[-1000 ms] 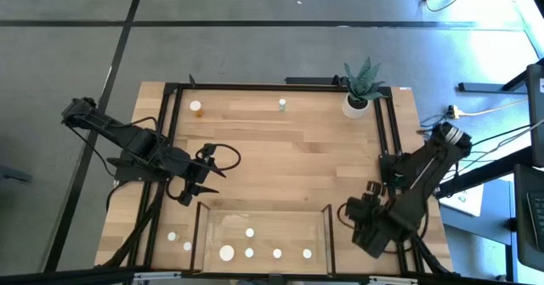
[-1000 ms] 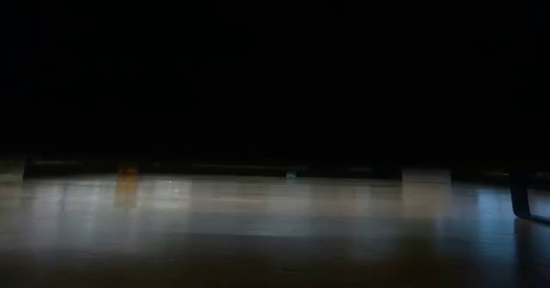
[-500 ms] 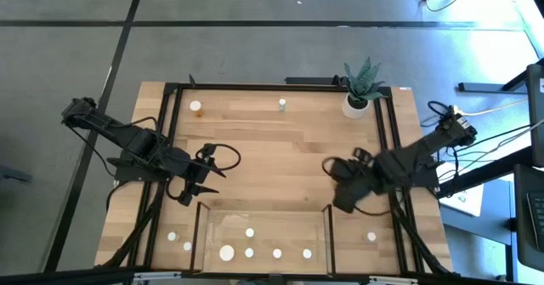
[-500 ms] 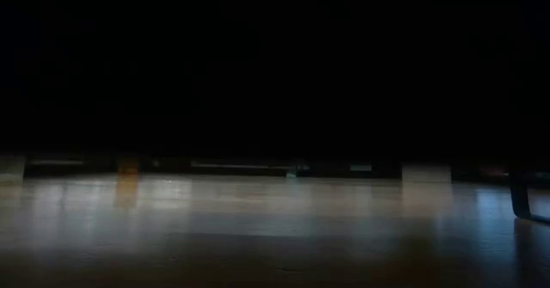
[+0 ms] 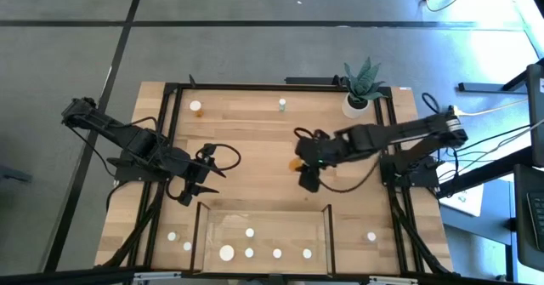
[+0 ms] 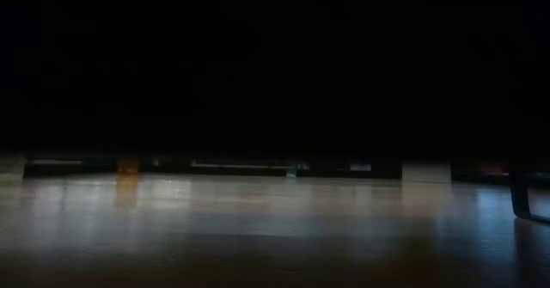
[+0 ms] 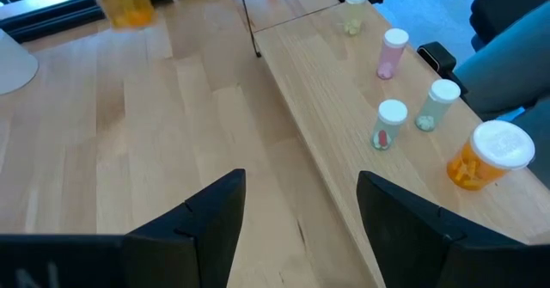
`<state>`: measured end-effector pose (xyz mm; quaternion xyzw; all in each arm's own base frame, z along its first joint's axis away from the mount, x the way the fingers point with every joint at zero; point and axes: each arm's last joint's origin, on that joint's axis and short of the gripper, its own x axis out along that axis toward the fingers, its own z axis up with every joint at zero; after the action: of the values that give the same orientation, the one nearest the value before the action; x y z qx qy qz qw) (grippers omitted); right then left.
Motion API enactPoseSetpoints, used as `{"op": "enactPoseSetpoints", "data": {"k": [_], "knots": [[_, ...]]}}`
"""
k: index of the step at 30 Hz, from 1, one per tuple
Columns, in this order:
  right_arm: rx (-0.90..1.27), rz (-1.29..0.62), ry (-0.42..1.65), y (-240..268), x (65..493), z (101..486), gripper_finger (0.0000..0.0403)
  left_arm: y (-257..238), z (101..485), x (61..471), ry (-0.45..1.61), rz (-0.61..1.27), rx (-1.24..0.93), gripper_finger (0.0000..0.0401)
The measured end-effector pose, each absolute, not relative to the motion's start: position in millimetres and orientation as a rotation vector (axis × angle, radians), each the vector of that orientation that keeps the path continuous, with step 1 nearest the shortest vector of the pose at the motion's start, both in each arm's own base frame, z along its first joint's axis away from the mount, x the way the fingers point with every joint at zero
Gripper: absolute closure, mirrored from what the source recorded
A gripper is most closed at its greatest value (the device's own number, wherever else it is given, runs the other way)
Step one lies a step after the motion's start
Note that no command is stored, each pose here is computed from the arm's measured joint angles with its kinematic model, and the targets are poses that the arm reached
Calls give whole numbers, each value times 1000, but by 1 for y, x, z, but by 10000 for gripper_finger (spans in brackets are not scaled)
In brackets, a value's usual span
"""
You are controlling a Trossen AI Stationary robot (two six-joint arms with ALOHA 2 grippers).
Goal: Pick and place medicine bottles onto shelf by color
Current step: Put the bottom orange pill bottle on the shelf aligned with the other orange pill bottle
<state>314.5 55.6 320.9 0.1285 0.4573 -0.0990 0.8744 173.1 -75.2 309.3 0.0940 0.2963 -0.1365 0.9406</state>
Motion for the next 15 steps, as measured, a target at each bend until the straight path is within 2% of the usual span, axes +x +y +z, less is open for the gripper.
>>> {"op": "enactPoseSetpoints", "data": {"k": [5,15], "knots": [[265,-214,988,43,340,296,222,-75,309,173,604,-282,202,183],[284,-253,1181,18,374,231,222,-75,309,173,602,-279,192,183]]}}
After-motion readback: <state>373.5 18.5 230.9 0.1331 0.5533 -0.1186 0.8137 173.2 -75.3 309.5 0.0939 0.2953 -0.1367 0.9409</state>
